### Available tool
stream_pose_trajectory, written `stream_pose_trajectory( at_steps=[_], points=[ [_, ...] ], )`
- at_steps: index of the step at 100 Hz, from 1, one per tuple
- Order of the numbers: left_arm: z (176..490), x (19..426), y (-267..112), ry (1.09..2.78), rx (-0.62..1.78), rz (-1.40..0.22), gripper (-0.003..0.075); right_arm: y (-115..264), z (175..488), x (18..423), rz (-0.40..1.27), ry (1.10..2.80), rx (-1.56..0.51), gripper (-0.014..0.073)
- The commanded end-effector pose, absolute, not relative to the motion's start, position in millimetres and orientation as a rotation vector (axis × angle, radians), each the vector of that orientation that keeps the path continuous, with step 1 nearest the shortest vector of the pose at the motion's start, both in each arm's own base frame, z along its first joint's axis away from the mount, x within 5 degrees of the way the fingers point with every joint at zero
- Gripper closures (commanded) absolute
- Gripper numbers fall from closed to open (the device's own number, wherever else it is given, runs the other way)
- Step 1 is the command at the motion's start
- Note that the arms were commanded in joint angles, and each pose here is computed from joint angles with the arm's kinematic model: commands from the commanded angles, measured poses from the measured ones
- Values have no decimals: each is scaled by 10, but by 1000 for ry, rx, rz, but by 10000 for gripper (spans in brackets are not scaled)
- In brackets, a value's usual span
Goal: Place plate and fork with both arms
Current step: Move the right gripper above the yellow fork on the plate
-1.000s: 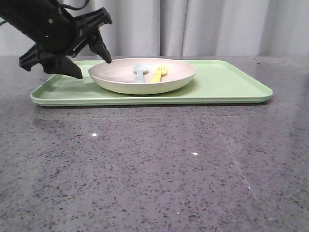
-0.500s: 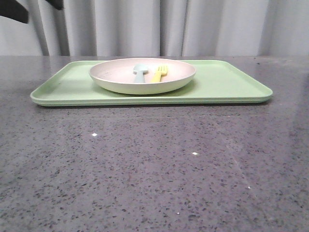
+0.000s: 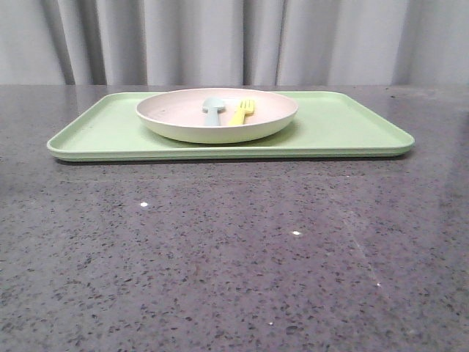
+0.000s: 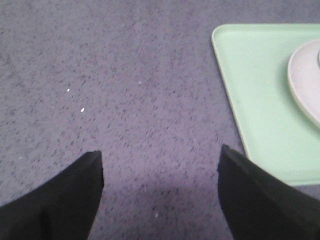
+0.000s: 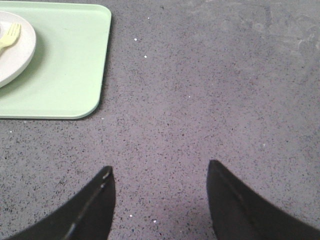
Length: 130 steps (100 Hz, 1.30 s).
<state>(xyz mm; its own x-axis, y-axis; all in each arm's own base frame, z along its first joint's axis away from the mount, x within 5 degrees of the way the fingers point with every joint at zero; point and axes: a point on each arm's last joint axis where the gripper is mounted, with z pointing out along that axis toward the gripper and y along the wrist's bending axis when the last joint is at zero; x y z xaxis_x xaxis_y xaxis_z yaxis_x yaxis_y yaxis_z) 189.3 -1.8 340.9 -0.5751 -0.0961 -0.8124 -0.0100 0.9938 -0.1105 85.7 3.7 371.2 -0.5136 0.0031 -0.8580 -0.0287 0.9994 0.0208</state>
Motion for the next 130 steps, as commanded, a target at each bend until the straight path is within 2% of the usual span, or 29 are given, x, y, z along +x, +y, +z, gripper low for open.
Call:
stream_pose_trajectory(
  at_steps=[1,20,46,65,88,130],
  points=[
    [3530,1745,-2,2128,-60,-83,248,31,3832,910,22,2026,-27,172],
    [3451,1398,-14,2195,-43,-75,248,31,3832,910,22,2026,-27,172],
    [3414,1074,-28,2175,-35,-76,248,31,3832,910,22,2026,-27,172],
    [3404,1038,-30,2186,-33,-77,248,37,3862,924,31,1989,-26,172],
    [3407,1040,-30,2182,-33,-77,248,146,3946,986,221,1923,8,172],
    [3410,1042,-30,2178,-33,-77,248,333,4248,1640,334,2024,-54,202]
  ],
)
